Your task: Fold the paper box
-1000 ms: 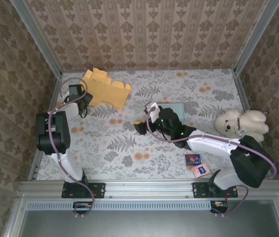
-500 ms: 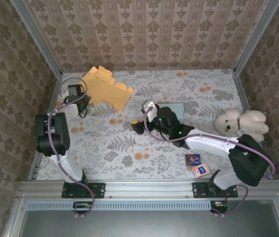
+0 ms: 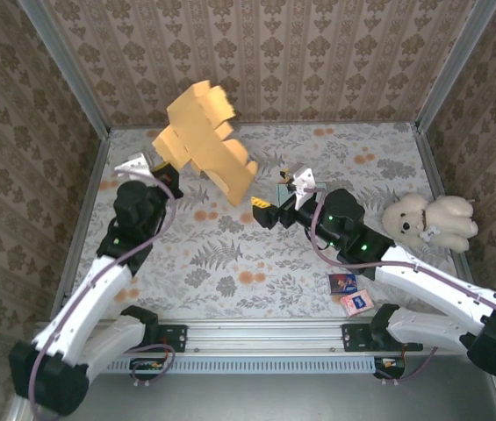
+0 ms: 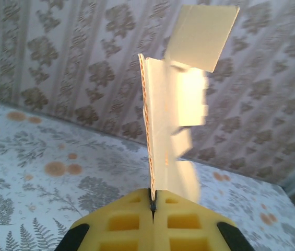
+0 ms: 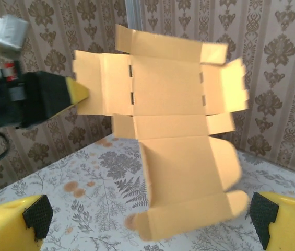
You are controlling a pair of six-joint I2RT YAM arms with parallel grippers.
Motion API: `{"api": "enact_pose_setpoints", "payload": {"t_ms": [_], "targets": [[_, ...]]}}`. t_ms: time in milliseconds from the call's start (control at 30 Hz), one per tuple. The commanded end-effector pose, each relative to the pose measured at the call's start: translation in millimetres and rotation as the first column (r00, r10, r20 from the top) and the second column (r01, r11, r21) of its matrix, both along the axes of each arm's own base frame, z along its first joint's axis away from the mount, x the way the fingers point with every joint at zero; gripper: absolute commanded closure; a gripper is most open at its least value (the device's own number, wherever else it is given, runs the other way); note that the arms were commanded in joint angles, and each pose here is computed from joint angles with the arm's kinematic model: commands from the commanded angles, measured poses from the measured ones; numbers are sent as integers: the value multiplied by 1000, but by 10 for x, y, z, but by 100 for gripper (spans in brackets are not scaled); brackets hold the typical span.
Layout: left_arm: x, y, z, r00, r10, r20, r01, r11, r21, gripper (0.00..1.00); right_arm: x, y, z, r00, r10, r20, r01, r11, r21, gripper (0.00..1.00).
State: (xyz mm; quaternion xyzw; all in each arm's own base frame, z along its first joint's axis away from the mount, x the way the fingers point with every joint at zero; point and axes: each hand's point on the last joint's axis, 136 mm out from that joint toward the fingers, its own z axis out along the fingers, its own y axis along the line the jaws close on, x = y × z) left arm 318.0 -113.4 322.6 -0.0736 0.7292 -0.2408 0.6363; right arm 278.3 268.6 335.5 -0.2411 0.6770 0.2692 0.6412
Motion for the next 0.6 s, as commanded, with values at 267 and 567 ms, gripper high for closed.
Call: {"api": "enact_pose_setpoints", "payload": {"t_ms": [267, 567], "targets": [[-821, -284, -240, 952, -301, -49, 304, 946, 114, 100, -28, -124, 65, 999, -38, -28, 37, 999, -20, 0], [-811, -539, -628, 917, -395, -51, 397, 898, 192, 100, -50, 5, -192, 986, 154, 66, -89, 815, -573, 12]]}}
